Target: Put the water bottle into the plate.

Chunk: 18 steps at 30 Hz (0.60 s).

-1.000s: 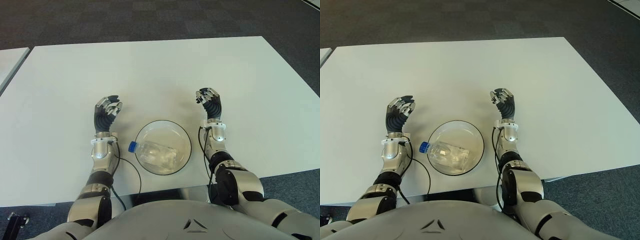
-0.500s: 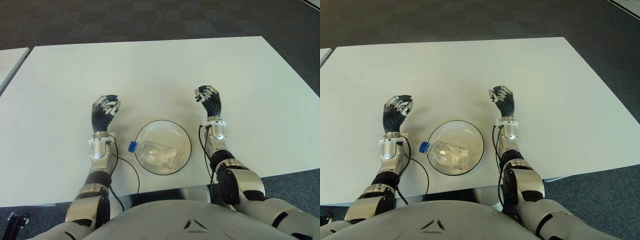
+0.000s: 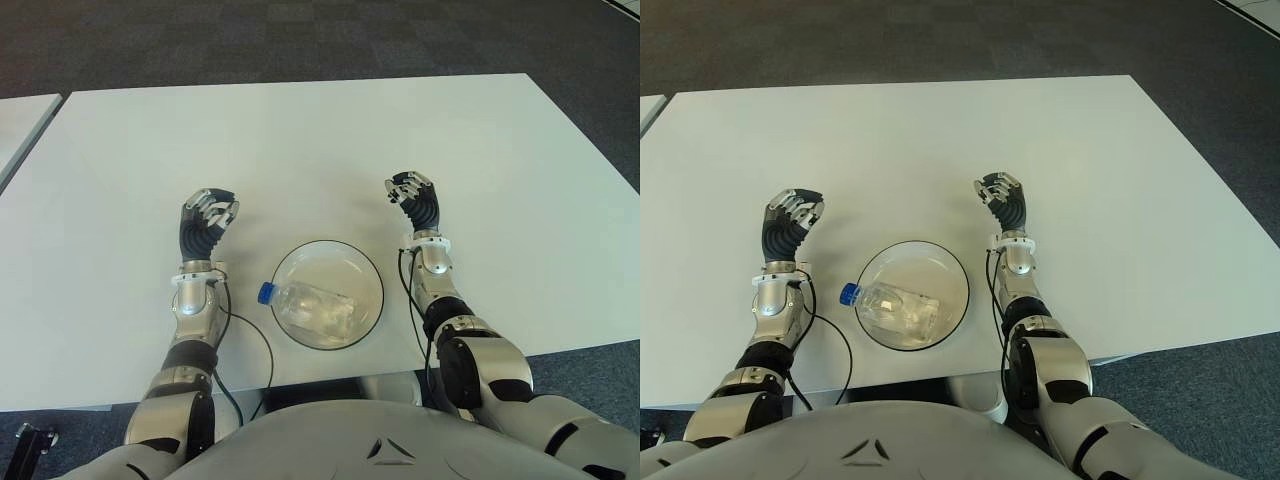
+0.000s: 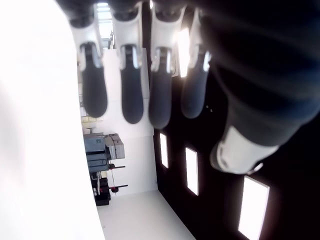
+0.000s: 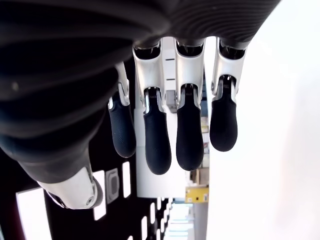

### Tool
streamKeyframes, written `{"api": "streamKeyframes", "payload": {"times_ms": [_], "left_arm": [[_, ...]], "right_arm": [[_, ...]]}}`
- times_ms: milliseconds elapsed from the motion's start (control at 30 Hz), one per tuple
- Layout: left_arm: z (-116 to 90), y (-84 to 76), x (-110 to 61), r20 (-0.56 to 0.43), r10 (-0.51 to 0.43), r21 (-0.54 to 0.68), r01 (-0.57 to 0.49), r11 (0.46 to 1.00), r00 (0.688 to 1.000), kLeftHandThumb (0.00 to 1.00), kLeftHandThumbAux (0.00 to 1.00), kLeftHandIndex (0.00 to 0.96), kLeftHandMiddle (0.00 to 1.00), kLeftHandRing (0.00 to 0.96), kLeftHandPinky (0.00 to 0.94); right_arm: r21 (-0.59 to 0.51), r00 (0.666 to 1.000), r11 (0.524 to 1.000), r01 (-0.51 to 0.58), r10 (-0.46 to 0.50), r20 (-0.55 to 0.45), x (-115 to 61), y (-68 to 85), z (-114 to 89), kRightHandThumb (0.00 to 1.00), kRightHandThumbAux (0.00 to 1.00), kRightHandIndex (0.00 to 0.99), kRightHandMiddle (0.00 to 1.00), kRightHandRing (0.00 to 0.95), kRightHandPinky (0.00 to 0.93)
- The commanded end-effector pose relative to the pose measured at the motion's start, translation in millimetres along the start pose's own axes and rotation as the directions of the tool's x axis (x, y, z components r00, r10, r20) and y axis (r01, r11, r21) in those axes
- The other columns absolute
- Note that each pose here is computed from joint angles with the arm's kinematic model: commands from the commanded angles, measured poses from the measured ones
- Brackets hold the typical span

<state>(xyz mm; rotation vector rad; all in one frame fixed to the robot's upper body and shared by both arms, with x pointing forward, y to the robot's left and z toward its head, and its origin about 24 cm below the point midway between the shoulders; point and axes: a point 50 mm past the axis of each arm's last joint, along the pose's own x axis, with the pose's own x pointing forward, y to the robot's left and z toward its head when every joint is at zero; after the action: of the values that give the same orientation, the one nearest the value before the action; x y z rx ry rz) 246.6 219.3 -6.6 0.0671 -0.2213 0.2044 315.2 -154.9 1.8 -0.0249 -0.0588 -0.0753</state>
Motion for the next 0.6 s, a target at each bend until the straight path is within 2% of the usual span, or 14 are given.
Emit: {"api": "streamKeyframes", "payload": {"times_ms": [33, 267, 600], "left_arm": [[-4.2, -0.4, -1.5, -0.043, -0.014, 0.015, 0.014, 1.0, 0.999, 0.698, 0.716, 0.43, 0.495, 0.498, 0.493], [-6.5, -0.8, -0.3, -0.075, -0.012, 0.011, 0.013, 1.0, 0.997, 0.698, 0.716, 0.431, 0.497, 0.498, 0.489], [-8.2, -1.5, 0.8, -0.104, -0.016, 0.006, 0.017, 1.0, 0.994, 0.7, 0.714, 0.431, 0.509, 0.506, 0.497]], "right_arm": [[-0.018, 0.998, 1.0, -0.002, 0.001, -0.058, 1.7, 0.7, -3.7, 0.706, 0.729, 0.432, 0.521, 0.542, 0.548], [0.016, 0.997, 1.0, -0.01, 0.011, -0.079, 1.5, 0.4, -5.3, 0.706, 0.73, 0.431, 0.523, 0.543, 0.543], [0.071, 0.999, 0.997, -0.034, 0.037, -0.034, 2.6, 3.3, -1.0, 0.706, 0.73, 0.432, 0.512, 0.538, 0.557]]}}
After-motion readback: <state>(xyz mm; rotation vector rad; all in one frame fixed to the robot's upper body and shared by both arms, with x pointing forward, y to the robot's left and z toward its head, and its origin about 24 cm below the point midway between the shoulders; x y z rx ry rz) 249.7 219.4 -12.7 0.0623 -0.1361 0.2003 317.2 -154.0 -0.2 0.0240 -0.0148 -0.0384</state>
